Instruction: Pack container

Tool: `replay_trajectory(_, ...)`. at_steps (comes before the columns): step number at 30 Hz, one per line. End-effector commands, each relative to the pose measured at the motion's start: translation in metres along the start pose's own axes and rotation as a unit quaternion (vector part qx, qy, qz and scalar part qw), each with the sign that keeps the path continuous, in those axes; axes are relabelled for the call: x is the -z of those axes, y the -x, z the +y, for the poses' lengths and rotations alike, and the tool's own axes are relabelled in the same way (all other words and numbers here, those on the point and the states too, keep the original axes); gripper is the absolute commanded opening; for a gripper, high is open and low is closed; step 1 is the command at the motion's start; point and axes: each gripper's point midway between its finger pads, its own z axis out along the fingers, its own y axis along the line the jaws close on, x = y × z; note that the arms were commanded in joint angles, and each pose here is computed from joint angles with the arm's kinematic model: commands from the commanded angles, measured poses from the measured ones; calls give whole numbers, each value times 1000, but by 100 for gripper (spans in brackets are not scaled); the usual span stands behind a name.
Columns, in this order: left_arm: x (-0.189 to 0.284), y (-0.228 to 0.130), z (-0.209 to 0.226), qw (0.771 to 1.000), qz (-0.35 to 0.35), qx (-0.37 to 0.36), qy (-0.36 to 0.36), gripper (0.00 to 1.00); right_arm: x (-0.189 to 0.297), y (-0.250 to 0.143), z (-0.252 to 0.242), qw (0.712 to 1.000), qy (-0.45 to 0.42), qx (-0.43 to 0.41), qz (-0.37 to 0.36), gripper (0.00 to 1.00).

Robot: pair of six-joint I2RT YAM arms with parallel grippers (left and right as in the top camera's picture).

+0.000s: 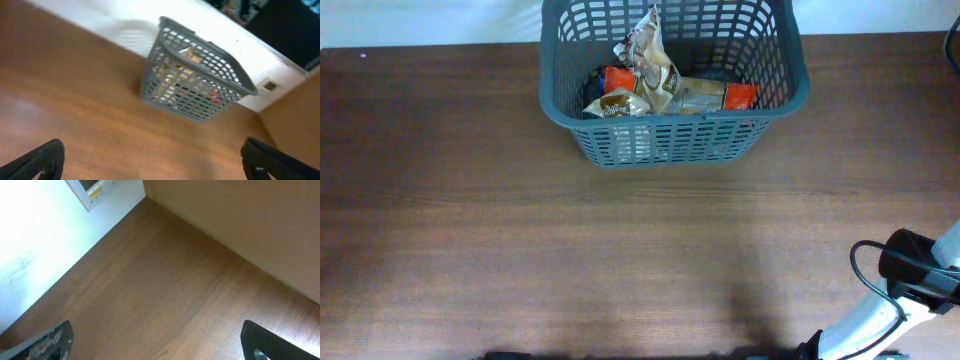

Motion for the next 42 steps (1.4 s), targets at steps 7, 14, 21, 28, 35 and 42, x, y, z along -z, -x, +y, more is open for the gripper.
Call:
replay_trajectory(7,-25,-15,19,996,30,71,48,99,2,1,-1,1000,-2,-2,-4,99)
replay_trajectory(14,-50,-14,16,998,39,14,39,99,2,1,-1,1000,-2,-2,-4,99)
replay_trajectory(21,-108,-11,-8,982,32,-181,-41,99,2,1,-1,1000,-2,-2,-4,99)
replay_trajectory(28,-154,-22,-9,967,26,-243,-71,99,2,1,-1,1000,-2,-2,-4,99)
replay_trajectory(35,-202,-39,-8,946,4,-306,-108,99,2,1,-1,1000,-2,-2,-4,99)
replay_trajectory(42,-232,-40,11,942,-64,-317,-91,99,2,1,-1,1000,-2,-2,-4,99)
